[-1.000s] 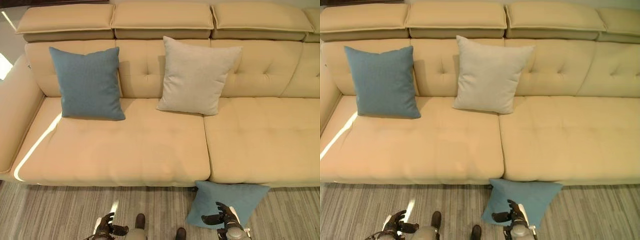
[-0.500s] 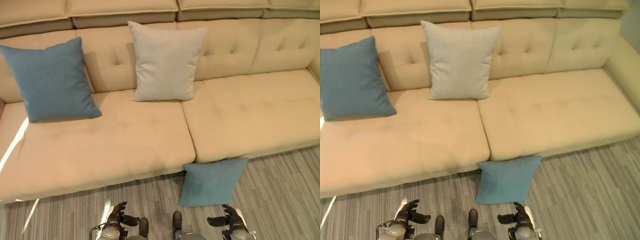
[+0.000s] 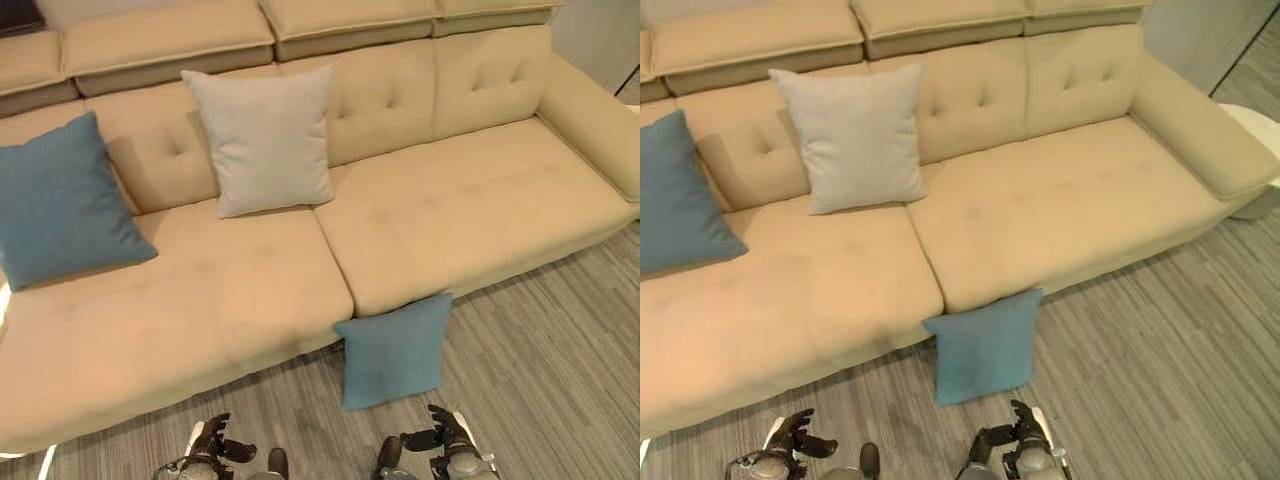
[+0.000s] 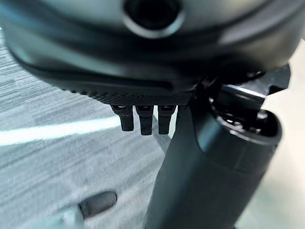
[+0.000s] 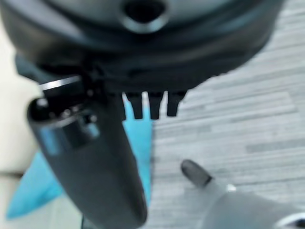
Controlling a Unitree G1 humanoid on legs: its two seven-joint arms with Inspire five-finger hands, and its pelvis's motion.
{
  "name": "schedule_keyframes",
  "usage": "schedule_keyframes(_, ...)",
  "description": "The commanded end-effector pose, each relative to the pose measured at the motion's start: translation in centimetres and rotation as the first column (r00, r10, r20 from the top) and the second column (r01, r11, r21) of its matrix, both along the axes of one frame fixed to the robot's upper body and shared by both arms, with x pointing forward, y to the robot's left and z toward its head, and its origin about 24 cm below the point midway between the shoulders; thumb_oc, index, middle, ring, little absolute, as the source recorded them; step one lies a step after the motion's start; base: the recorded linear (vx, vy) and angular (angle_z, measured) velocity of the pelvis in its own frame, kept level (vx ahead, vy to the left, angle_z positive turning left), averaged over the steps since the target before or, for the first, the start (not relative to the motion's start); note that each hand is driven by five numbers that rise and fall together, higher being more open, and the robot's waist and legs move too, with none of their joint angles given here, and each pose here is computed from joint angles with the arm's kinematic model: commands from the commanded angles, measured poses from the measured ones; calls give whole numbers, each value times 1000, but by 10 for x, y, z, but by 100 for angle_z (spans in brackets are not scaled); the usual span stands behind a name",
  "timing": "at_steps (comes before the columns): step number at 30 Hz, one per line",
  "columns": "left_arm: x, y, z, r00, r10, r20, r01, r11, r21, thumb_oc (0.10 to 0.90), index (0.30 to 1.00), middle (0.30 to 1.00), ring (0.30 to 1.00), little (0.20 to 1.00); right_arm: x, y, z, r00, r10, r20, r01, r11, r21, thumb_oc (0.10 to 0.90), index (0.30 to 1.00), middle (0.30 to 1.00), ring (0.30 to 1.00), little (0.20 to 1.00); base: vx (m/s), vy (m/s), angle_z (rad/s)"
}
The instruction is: Pick up all the scattered cushions and arrange them neatly on the sofa.
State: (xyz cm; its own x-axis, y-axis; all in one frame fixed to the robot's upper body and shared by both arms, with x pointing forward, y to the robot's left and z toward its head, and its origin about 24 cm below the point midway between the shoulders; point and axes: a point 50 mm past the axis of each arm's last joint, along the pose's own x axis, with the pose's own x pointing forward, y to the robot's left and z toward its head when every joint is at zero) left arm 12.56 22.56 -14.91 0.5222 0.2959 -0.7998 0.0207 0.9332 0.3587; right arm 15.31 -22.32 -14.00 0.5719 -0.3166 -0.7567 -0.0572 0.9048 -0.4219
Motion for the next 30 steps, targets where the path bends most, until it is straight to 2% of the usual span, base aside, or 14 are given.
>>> schedule_keyframes(1,24,0,8,997,-3,79,1,1000,28,800,900,900,900,900,17,-18,13,997,20,69,-15,998,-64,800,900,900,900,900,83,-336,-29)
schedule_keyframes(6,30,-12,9,994,-1,105,3,1000,-23,800,900,900,900,900,16,-28,16,996,7,85,-1,997,-74,800,900,900,900,900,33,-323,0)
schedule_keyframes(9,36,-21,9,993,-42,111,46,998,-40,800,900,900,900,900,10,-39,17,998,-14,69,21,995,-100,800,900,900,900,900,2,-233,19)
schedule_keyframes(13,28,-28,4,995,-80,66,82,996,-33,800,900,900,900,900,7,-41,17,997,-28,74,36,993,-110,800,900,900,900,900,75,-126,12)
schedule_keyframes(17,22,-27,2,996,-83,40,84,996,-27,800,900,900,900,900,2,-43,15,998,-35,61,42,992,-117,800,900,900,900,900,99,-31,10)
schedule_keyframes(24,3,-13,-3,1000,9,-7,-9,999,-31,800,900,900,900,900,0,-29,9,999,8,34,-5,996,-94,800,900,900,900,900,134,17,-17)
schedule_keyframes(30,14,-8,2,999,-8,33,8,1000,-8,800,900,900,900,900,16,-21,13,997,50,55,-45,996,-80,800,900,900,900,900,82,-14,9)
